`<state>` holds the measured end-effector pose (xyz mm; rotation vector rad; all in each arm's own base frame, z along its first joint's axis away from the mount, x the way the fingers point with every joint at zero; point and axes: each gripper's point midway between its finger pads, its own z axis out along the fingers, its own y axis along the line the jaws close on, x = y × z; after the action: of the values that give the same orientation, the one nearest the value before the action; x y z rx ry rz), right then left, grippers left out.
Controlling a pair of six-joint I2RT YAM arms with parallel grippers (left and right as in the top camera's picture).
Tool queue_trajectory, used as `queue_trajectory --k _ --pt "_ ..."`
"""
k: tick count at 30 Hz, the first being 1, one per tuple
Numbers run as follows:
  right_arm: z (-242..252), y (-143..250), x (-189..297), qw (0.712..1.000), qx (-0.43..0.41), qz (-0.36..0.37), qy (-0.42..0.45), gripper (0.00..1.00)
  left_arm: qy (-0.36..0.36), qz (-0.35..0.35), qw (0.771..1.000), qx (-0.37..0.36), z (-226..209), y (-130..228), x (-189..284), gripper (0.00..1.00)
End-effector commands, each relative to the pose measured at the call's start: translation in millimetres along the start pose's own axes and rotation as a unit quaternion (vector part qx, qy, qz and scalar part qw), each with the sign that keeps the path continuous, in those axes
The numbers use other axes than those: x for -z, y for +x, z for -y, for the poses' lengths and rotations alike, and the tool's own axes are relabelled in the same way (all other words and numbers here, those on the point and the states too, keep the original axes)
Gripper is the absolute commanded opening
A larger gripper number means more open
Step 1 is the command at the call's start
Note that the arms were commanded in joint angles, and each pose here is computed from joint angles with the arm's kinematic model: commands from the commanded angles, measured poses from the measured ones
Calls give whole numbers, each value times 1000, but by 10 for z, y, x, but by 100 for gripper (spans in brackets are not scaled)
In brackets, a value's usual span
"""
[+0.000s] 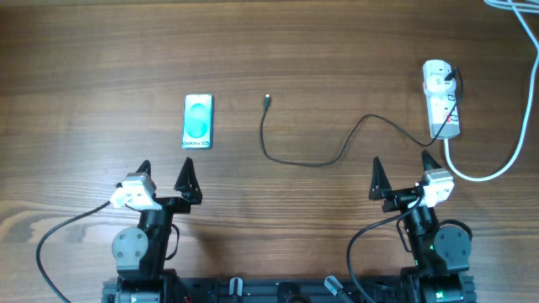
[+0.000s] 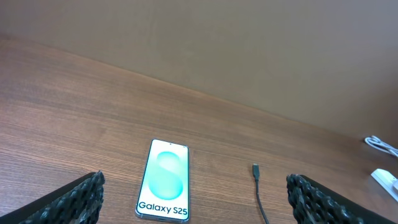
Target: Plug charger to phone and switch on socket
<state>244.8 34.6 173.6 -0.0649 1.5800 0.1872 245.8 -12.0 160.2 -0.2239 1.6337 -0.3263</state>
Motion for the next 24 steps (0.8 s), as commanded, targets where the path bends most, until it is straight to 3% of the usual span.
queue_trajectory --k 1,24 --pt "16 -8 2 1000 -5 3 4 99 -13 -2 1000 -4 -61 28 -5 100" --pt "21 -11 2 1000 -1 3 5 100 -13 -2 1000 -3 -61 28 -5 100"
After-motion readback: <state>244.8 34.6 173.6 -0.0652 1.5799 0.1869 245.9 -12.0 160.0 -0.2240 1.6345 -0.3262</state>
